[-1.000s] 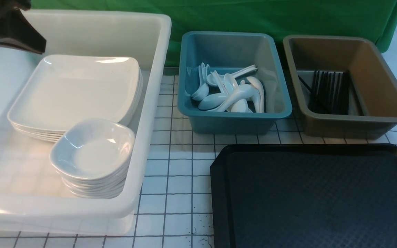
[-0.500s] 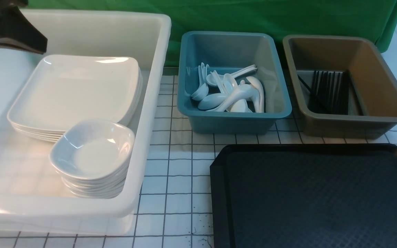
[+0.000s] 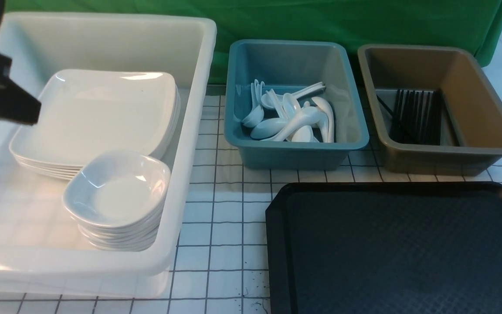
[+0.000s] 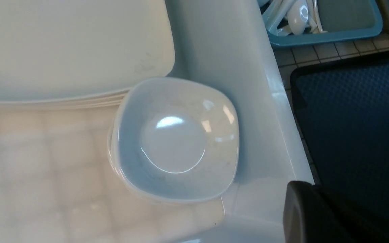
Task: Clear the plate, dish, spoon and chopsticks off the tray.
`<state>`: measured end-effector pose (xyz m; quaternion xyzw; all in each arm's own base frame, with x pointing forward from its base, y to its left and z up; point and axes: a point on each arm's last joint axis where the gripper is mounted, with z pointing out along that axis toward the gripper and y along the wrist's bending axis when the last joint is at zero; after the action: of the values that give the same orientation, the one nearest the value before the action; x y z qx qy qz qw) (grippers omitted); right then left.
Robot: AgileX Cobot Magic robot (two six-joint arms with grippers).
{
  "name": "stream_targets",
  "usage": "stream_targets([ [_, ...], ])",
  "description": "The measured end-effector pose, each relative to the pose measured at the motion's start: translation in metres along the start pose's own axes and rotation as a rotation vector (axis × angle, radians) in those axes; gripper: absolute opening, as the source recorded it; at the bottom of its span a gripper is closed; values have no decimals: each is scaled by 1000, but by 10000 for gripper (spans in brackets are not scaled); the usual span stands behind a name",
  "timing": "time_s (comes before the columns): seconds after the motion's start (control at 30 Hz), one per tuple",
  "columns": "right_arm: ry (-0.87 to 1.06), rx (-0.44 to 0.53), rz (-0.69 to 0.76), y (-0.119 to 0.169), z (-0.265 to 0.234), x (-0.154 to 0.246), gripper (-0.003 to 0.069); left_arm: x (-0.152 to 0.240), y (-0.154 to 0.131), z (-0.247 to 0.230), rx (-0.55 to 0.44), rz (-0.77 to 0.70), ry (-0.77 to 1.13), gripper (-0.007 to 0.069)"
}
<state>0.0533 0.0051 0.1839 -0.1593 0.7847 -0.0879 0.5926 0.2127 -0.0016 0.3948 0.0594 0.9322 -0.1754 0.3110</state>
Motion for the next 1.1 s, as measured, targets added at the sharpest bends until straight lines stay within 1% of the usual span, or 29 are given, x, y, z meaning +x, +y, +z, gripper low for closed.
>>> stream_targets([
  [0.1,0,0,151,0,0,0,175,3,0,2,2,-3,9,3],
  [0.13,0,0,160,0,0,0,176,3,0,2,2,-3,10,3],
  [0.17,0,0,219,0,0,0,177,3,0,2,3,-1,11,3],
  [0.27,0,0,295,0,0,0,178,3,0,3,3,-1,12,4],
  [0.4,0,0,352,0,0,0,183,3,0,3,3,7,12,4],
  [0.6,-1,0,370,0,0,0,192,3,0,3,5,14,11,4],
  [0.9,-12,-1,366,0,0,-1,199,2,-3,3,35,-1,-2,4],
  [0.97,-15,-17,351,1,0,-1,200,2,-4,2,39,-18,-4,4],
  [1.0,-23,-46,331,2,0,-1,204,2,-4,2,41,-39,-4,4],
  [1.1,-31,-88,312,4,0,-2,211,2,-4,2,41,-70,-5,4],
])
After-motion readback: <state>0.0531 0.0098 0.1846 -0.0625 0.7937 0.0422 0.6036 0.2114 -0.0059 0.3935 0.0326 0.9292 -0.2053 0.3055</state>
